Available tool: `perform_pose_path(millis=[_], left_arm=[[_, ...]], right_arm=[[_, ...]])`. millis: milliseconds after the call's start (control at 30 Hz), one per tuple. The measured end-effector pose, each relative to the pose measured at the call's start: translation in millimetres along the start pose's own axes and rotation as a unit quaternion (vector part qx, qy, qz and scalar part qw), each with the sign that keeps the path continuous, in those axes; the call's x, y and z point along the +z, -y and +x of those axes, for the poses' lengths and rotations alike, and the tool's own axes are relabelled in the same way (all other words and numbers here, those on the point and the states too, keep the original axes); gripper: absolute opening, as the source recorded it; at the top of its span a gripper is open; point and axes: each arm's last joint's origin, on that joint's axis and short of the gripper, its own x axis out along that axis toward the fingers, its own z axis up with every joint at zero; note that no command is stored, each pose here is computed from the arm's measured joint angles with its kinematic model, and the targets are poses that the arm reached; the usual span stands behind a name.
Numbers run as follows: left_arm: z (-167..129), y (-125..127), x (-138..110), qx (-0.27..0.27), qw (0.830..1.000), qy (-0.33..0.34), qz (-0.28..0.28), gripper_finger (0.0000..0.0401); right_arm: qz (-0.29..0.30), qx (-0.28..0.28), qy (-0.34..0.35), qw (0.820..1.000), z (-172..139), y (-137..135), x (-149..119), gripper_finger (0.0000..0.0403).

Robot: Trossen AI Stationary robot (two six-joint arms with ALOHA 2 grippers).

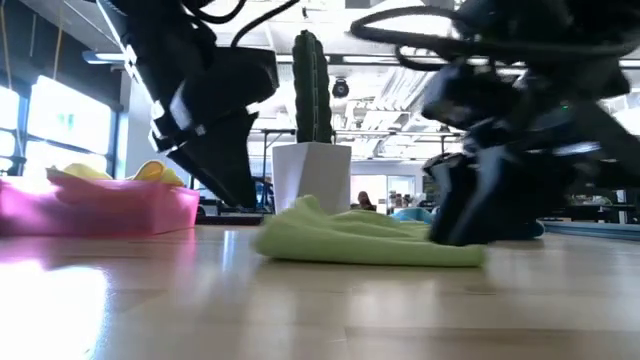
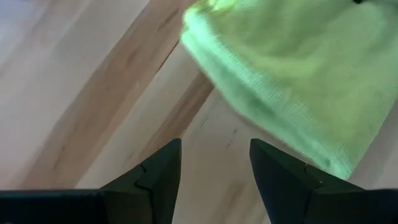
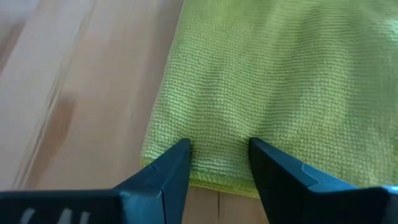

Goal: Fold microfiber towels
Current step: Fold the light green towel, then put the light green towel in the pink bin

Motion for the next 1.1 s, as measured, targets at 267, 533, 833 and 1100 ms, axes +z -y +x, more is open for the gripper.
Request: perform_pose_path(millis=[267,533,833,1100], left_arm=[[3,8,16,-0.067,0.993,0.037,-0.088,0.0180],[22,16,26,-0.099,0.983,0.072,-0.137,0.0180],[31,12,30,-0.100,0.983,0.065,-0.141,0.0180],[27,20,29,-0.133,0.979,0.068,-0.140,0.0180]], right_arm=[[-0.026,0.008,-0.022,0.999,-51,-5,6,0.0161],[-0.014,-0.107,0.012,0.994,-65,-4,9,0.0161],[-0.012,-0.103,0.053,0.993,-92,-14,13,0.0161],[-0.021,-0.115,0.068,0.991,-154,7,10,0.0161]])
